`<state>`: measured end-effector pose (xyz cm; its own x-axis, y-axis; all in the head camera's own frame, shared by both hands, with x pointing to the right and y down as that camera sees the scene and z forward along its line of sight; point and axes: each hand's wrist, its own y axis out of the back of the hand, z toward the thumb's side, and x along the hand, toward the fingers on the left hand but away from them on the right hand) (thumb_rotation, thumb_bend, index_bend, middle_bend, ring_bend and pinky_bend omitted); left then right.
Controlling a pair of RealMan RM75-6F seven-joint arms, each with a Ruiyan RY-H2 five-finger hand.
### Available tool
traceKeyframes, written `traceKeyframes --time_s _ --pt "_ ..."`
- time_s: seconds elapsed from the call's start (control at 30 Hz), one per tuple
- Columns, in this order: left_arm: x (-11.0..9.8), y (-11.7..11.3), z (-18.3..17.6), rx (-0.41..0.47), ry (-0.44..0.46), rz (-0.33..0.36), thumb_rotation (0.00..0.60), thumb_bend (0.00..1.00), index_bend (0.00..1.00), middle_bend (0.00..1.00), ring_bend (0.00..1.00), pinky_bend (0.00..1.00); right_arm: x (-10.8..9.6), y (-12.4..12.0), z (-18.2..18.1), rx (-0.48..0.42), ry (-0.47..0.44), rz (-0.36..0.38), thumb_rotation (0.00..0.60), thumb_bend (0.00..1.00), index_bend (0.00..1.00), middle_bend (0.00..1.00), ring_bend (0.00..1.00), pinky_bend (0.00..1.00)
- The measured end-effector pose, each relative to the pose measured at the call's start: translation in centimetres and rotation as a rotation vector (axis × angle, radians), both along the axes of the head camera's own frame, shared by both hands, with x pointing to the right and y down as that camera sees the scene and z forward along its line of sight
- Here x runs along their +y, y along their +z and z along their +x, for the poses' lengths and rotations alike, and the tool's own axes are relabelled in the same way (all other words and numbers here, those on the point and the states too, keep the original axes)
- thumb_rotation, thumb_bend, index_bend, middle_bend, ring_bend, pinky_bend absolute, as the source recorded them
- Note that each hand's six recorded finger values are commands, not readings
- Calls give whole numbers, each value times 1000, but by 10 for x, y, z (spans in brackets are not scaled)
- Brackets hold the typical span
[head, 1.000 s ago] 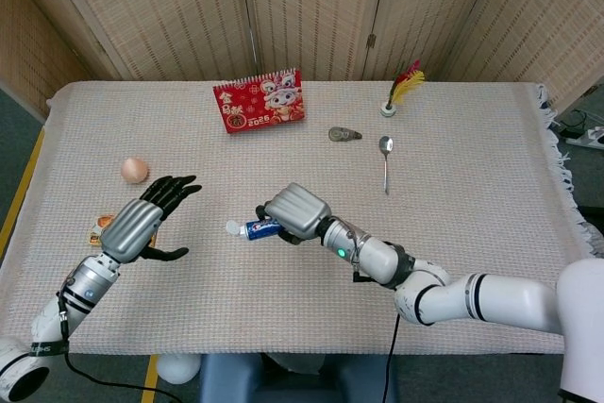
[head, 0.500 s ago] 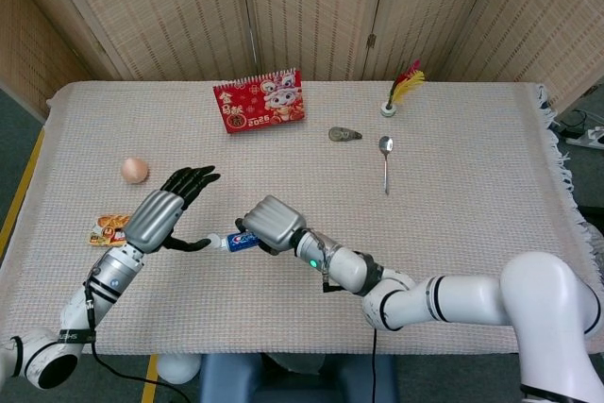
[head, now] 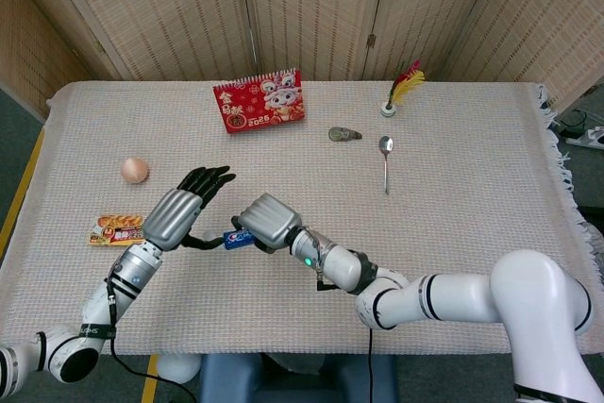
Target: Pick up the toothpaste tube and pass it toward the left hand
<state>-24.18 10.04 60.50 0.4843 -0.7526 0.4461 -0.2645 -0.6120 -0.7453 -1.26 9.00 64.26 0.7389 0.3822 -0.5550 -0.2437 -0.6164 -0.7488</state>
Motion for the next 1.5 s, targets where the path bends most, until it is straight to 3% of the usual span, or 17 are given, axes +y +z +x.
traceKeyframes --time_s 0.6,1.17,1.27,1.33,1.5 --pt "1 12 -29 -83 -58 4 570 234 86 67 52 0 -4 -9 11 -33 15 15 600 822 535 510 612 525" --pt "4 16 -31 -12 -126 -21 563 233 82 67 55 0 -10 -17 19 -98 93 -31 600 821 536 512 608 531" --pt "1 14 -33 31 -160 -39 475 231 82 67 54 0 -11 -15 23 -107 115 -51 600 822 536 511 609 531" --pt "-2 11 -34 76 -190 -58 369 230 86 67 51 0 -11 -12 26 -115 132 -69 600 822 536 511 610 531" --pt "-10 2 -37 213 -275 -116 223 210 96 67 46 0 -8 -7 28 -146 170 -118 600 822 536 512 609 531"
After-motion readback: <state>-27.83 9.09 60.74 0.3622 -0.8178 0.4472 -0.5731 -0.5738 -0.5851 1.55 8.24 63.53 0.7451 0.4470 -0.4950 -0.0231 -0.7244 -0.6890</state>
